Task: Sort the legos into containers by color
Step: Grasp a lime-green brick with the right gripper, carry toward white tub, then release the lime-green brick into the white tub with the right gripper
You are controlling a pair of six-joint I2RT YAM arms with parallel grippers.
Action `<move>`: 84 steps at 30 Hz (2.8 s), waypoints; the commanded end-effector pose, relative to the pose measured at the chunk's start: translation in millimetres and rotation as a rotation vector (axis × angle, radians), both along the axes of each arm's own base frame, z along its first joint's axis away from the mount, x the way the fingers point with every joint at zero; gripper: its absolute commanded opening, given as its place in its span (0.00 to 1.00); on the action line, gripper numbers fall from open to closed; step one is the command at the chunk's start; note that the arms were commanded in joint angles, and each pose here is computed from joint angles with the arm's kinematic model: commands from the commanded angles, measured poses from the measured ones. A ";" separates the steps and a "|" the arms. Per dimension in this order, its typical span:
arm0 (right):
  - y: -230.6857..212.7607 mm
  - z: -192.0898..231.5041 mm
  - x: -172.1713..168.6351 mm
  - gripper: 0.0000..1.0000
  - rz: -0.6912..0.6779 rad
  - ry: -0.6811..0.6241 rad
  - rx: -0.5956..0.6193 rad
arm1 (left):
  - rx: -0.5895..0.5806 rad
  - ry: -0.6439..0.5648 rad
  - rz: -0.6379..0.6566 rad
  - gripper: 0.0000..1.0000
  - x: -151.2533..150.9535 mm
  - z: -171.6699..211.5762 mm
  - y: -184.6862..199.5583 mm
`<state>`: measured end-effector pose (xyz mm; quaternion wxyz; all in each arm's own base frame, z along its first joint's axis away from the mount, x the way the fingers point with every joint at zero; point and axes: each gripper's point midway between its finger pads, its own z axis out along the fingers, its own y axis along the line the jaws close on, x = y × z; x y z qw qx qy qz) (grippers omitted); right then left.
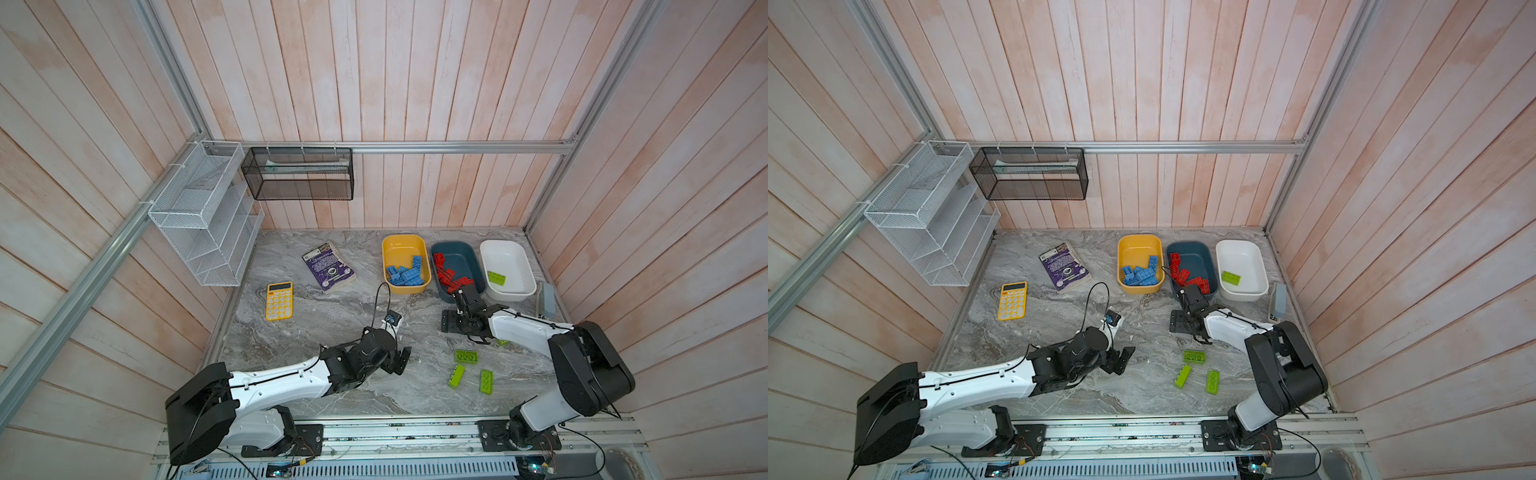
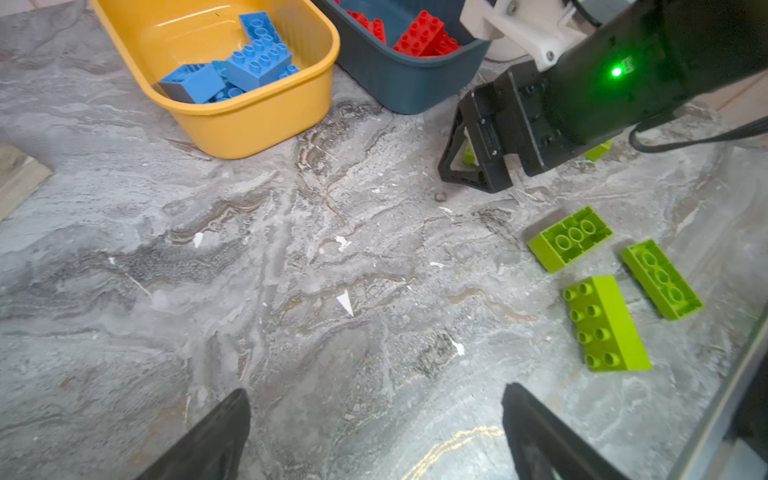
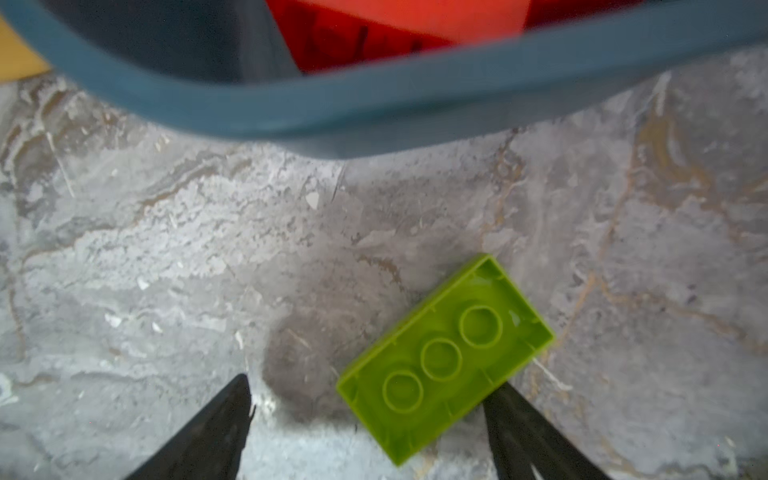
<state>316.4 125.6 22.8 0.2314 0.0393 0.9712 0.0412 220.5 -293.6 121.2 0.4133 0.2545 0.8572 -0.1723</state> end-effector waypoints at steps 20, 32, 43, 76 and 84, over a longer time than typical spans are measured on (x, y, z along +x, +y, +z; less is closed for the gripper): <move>-9.3 -10.8 1.5 0.37 0.001 0.008 -0.074 | -0.019 0.006 0.090 0.95 28.1 -14.4 2.1; 1.7 49.1 5.8 0.14 0.017 -0.089 0.021 | -0.185 -0.045 -0.106 0.95 9.5 28.6 -25.6; -55.5 138.2 54.8 0.15 -0.100 -0.256 0.177 | -0.197 -0.099 -0.227 0.96 29.4 72.2 -83.5; -163.7 156.2 154.2 0.73 -0.410 -0.320 0.178 | -0.235 -0.036 -0.362 0.95 57.2 50.2 -175.8; -63.0 166.2 89.1 0.75 -0.162 -0.299 0.075 | -0.250 -0.022 -0.303 0.95 32.2 56.6 -124.6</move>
